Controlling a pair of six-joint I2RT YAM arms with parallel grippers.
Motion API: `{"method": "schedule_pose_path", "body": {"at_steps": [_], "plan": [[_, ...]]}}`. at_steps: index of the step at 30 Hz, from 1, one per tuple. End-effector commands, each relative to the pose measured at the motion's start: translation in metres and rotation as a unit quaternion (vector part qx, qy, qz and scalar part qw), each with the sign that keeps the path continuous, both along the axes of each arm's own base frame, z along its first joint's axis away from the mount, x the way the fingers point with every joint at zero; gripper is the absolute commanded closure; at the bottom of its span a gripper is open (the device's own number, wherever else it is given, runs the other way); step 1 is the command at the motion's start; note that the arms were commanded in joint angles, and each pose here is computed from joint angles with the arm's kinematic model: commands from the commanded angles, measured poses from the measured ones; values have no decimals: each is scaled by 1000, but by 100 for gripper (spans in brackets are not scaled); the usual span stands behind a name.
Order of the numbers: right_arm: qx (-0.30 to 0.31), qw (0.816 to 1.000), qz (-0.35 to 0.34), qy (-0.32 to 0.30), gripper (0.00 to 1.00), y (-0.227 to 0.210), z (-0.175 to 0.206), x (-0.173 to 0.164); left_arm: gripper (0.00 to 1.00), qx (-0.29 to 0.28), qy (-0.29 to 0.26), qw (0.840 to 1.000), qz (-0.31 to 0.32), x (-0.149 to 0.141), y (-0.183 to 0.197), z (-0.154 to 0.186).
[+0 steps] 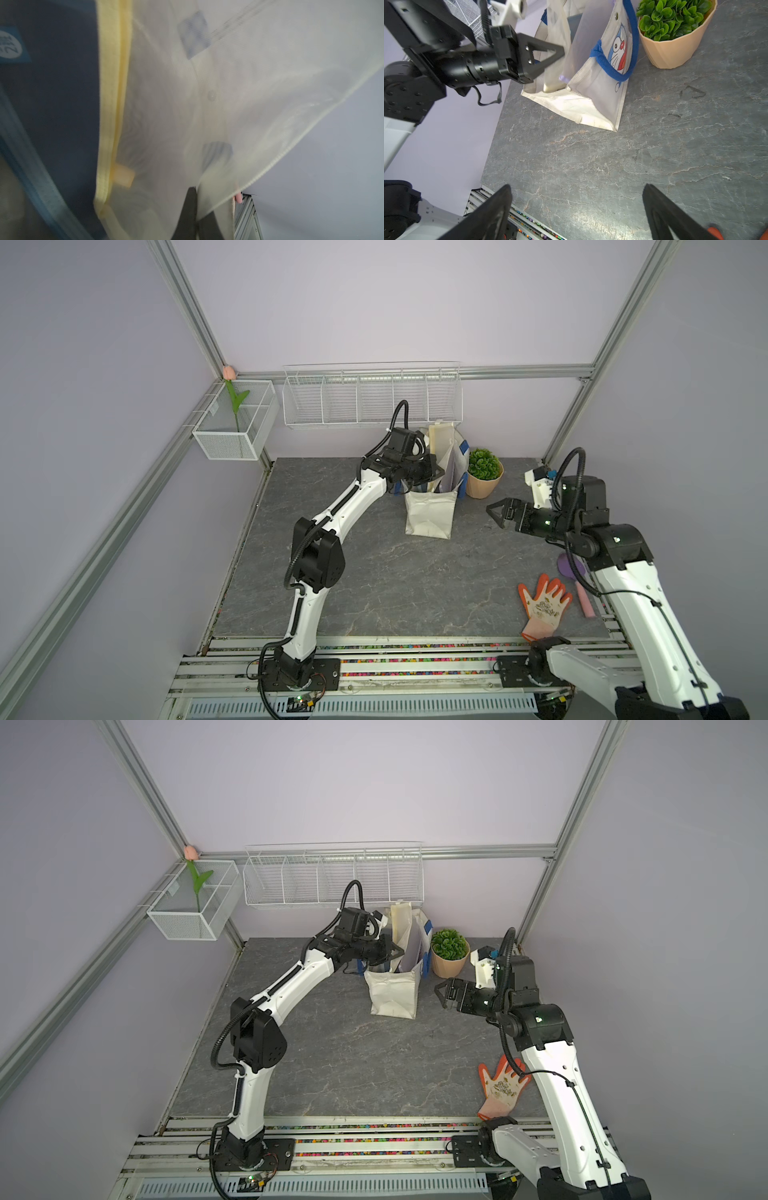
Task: Put the pencil pouch into the canvas bag
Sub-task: Place the pencil pouch in the canvas bag.
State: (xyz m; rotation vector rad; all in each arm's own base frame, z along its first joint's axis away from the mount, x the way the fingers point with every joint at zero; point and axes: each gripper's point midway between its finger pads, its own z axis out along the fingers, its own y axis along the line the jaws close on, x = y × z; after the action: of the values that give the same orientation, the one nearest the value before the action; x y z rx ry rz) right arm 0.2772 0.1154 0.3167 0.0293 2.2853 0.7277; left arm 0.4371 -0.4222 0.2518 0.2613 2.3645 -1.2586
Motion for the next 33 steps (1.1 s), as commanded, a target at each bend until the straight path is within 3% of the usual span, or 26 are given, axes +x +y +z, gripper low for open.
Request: {"method": "schedule_pose_path", "body": {"at_steps": [1, 8, 13, 18, 22, 24, 29, 33], "plan": [[0, 1000, 1, -16, 0, -2, 9, -3, 100, -39, -24, 999, 6, -5, 5, 34], [4, 1000, 3, -15, 0, -1, 9, -1, 100, -59, -14, 998, 18, -10, 13, 30], [4, 1000, 3, -16, 0, -1, 9, -3, 100, -33, -14, 999, 38, 5, 25, 21], [-5, 1000, 1, -22, 0, -5, 13, -8, 65, 49, -17, 997, 58, 20, 42, 3], [-21, 999, -6, -29, 1, -11, 17, -13, 36, 92, -56, 991, 75, 22, 60, 22], [-36, 999, -18, -30, 11, -17, 16, -16, 28, 114, -85, 986, 86, 22, 74, 42], [-101, 993, -54, -5, 11, -42, -1, -22, 14, 181, -164, 963, 113, -4, 119, 89], [-140, 986, -86, -14, 11, -61, -13, -26, 7, 200, -198, 950, 136, -49, 164, 95]]}}
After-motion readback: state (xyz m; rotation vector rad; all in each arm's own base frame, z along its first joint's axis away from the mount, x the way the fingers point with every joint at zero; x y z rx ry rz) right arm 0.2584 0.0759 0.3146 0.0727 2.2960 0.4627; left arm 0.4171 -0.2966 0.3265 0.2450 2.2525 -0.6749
